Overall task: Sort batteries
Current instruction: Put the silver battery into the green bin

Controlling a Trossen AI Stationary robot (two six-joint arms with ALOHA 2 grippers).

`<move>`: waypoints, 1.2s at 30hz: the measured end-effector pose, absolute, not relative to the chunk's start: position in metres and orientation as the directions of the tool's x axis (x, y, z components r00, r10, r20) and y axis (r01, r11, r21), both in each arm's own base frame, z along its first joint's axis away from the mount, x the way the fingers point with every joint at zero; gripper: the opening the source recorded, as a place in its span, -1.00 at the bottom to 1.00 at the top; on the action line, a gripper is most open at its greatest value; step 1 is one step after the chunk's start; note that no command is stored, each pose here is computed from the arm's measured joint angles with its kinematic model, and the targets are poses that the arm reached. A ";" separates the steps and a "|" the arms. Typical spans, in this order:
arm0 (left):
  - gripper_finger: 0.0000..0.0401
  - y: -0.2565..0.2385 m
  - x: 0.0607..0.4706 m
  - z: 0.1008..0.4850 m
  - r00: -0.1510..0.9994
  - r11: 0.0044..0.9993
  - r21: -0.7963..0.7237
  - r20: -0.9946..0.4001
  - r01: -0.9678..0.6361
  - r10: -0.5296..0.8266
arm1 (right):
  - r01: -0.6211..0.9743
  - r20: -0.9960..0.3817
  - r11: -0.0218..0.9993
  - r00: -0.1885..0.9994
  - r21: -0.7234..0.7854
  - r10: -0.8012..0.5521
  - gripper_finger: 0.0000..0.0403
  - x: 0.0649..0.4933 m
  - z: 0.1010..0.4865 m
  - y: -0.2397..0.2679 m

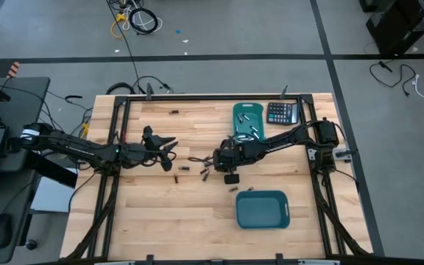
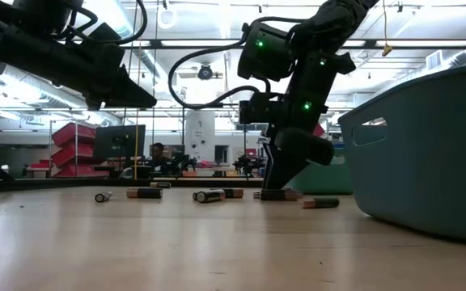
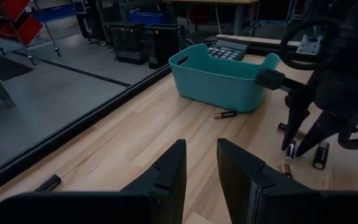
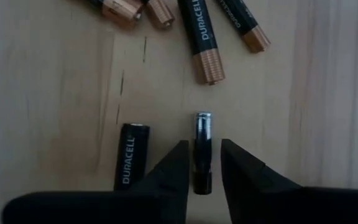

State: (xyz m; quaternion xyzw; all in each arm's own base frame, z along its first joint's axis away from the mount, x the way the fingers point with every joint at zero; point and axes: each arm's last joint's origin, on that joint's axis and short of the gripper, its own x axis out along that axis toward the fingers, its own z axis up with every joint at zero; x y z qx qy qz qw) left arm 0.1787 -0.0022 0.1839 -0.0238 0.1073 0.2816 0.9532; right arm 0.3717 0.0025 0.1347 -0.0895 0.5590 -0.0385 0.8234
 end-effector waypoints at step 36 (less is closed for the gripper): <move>-0.54 -0.002 0.179 0.184 0.818 0.840 0.016 -0.219 -0.542 0.532 | -0.011 -0.919 0.991 0.377 -0.131 -0.117 -0.54 0.372 0.133 0.000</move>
